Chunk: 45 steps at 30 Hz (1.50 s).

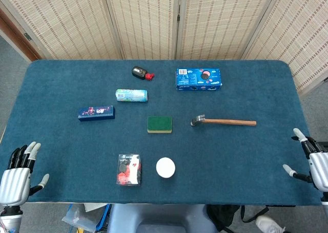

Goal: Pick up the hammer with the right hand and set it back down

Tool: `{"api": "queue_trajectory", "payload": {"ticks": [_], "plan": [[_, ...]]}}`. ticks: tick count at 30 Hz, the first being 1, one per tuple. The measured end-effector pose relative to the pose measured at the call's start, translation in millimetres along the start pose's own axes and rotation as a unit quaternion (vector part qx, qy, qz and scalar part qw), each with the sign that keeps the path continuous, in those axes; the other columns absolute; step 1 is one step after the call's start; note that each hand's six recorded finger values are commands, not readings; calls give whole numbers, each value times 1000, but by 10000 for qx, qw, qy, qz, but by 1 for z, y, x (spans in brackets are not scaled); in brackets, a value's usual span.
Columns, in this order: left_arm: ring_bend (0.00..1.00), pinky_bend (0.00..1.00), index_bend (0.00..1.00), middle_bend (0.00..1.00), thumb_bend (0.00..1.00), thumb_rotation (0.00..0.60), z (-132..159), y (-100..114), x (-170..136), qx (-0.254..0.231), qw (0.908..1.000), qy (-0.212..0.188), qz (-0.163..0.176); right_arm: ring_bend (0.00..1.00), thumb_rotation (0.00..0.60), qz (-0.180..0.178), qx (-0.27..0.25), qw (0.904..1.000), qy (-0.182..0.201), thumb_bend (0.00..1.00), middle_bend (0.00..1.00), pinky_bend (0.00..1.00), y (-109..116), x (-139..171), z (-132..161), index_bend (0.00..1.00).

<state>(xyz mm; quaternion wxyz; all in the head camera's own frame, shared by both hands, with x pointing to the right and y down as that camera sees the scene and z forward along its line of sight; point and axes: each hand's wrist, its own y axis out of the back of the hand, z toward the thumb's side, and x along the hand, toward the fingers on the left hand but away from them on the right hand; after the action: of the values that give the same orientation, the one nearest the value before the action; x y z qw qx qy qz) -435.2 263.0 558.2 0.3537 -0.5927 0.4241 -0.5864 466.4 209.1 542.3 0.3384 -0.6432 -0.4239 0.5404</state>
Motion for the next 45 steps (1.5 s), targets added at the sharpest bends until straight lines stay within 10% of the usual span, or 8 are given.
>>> {"api": "queue_trajectory", "payload": {"ticks": [25, 45], "plan": [[0, 0, 0, 0, 260, 600, 0, -1, 3, 23, 10000, -72, 43, 159, 600, 300, 474, 9977, 378, 176, 238, 242, -2, -14, 24, 117], [0, 0, 0, 0, 260, 600, -9, 1, -7, 0, 10000, 26, 34, 159, 600, 1224, 861, 9833, 1034, 202, 325, 242, -51, -142, 114, 282]]}}
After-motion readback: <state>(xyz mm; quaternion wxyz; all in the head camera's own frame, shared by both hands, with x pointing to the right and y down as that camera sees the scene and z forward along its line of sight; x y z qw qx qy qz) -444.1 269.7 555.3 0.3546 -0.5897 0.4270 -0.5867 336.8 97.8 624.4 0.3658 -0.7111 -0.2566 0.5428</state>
